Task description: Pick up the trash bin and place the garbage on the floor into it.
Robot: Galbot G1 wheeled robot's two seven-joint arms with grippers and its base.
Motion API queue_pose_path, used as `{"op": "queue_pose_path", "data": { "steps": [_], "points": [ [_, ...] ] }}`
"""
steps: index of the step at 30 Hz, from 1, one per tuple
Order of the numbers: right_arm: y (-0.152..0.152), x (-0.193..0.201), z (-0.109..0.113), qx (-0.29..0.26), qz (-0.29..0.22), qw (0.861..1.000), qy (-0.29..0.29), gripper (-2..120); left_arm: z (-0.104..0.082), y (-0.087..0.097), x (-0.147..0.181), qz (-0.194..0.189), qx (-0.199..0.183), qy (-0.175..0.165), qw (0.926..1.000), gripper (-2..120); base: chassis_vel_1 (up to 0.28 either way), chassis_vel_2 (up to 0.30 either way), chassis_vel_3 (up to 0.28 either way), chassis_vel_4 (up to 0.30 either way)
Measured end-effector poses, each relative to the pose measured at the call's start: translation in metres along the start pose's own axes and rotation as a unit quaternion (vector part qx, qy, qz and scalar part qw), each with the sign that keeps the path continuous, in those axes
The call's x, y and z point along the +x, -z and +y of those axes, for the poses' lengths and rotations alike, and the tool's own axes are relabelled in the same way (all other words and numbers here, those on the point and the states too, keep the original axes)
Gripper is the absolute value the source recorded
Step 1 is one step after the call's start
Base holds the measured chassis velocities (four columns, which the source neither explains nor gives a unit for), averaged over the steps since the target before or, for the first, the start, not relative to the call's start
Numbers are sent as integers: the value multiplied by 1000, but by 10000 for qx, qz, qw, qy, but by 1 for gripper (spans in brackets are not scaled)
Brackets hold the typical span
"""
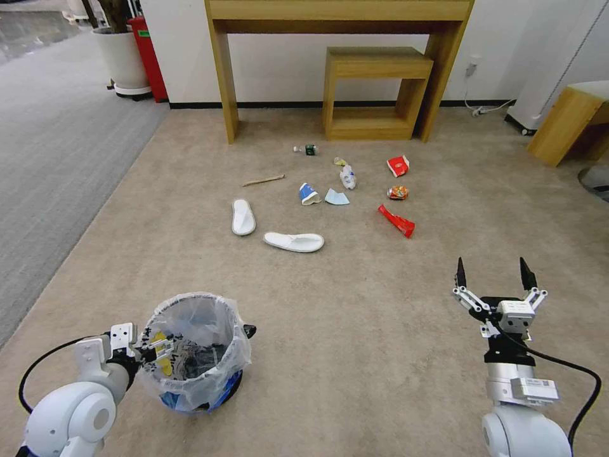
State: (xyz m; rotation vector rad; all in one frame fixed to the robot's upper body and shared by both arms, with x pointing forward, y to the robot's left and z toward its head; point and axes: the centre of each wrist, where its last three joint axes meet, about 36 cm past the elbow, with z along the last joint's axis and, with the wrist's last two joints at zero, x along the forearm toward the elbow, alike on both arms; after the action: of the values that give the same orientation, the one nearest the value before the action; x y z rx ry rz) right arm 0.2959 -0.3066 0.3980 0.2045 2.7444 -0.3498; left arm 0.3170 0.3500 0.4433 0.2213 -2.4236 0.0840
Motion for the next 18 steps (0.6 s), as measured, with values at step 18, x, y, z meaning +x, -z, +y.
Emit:
{"op": "queue_pose_path", "data": {
  "steps": [18],
  "points": [
    [-2, -2, 4, 21, 26, 10000, 37, 100, 4, -9, -14, 169, -27, 181, 9997, 98, 0, 0, 0, 0]
  ]
}}
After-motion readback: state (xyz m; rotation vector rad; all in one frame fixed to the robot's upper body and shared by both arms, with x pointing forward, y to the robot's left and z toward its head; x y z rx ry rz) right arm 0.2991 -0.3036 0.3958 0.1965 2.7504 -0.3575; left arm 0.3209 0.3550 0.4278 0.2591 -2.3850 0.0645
